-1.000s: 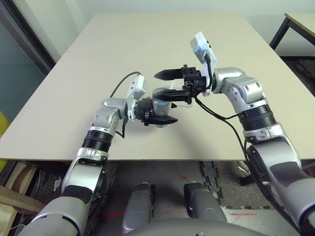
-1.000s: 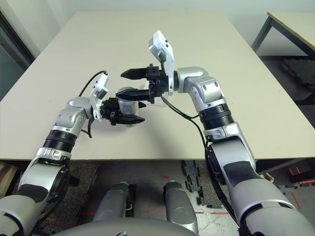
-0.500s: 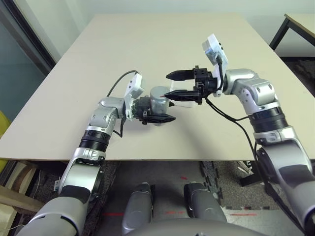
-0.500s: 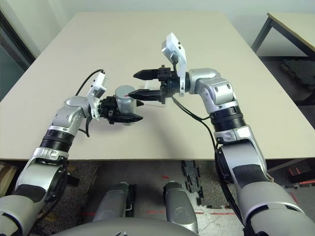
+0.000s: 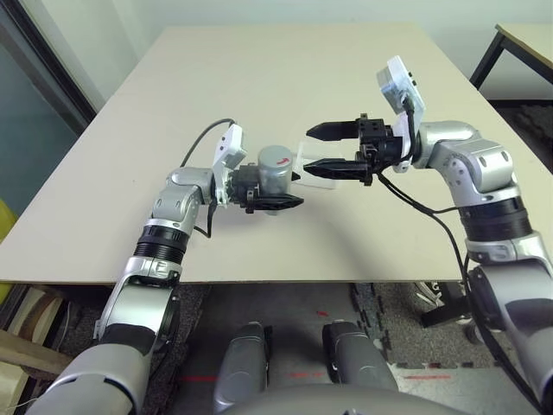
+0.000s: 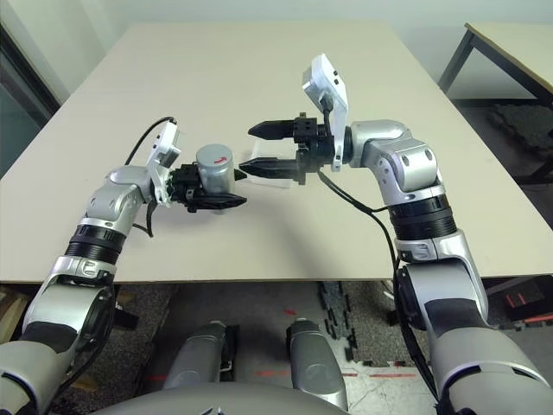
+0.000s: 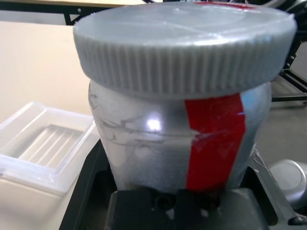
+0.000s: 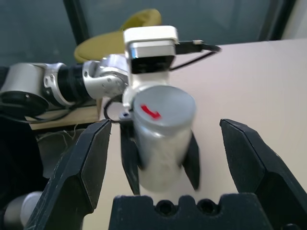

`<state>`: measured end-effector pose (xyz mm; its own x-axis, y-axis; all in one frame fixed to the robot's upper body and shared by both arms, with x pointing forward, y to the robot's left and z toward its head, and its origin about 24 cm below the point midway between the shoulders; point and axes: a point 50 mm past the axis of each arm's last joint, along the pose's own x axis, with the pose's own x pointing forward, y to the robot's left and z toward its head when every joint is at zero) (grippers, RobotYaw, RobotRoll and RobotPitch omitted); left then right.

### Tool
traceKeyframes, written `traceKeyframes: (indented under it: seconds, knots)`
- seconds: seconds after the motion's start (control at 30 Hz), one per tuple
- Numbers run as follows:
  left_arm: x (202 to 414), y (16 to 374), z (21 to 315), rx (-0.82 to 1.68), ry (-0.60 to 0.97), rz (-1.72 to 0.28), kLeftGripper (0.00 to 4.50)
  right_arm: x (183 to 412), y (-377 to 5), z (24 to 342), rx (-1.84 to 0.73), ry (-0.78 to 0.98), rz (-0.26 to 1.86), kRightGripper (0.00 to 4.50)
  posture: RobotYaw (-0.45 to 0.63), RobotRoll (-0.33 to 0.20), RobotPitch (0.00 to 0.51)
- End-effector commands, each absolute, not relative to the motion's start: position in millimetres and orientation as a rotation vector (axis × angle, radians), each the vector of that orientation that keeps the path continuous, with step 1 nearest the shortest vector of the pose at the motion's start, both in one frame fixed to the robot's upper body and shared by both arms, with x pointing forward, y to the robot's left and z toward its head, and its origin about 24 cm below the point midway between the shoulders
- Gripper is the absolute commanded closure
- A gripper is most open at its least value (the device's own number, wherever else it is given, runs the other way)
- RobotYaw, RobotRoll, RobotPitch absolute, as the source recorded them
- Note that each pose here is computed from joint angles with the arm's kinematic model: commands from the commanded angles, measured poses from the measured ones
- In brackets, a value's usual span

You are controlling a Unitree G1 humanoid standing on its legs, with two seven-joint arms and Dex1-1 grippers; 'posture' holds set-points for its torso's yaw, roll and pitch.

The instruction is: Pour the medicine from the bottle into the box.

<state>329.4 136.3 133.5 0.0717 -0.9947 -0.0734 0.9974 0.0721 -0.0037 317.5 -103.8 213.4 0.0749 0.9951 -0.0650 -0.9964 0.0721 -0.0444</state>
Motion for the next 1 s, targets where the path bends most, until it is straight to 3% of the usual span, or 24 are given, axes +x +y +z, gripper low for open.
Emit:
traceKeyframes:
  seconds: [0.03,0.67,1.0]
  knots:
    - [332,132,137,0.047,0.041,-1.505,1.75,316,-92,216,-0.110,0.010,1.525,0.00,-0.12,0.000,0.043]
    - [326,120,134,0.039,0.043,-1.555,1.75,329,-63,210,-0.152,-0.013,1.552,0.00,-0.11,0.000,0.043]
    - [323,121,131,0.040,0.057,-1.564,1.75,333,-67,212,-0.124,-0.018,1.536,0.00,-0.11,0.000,0.036]
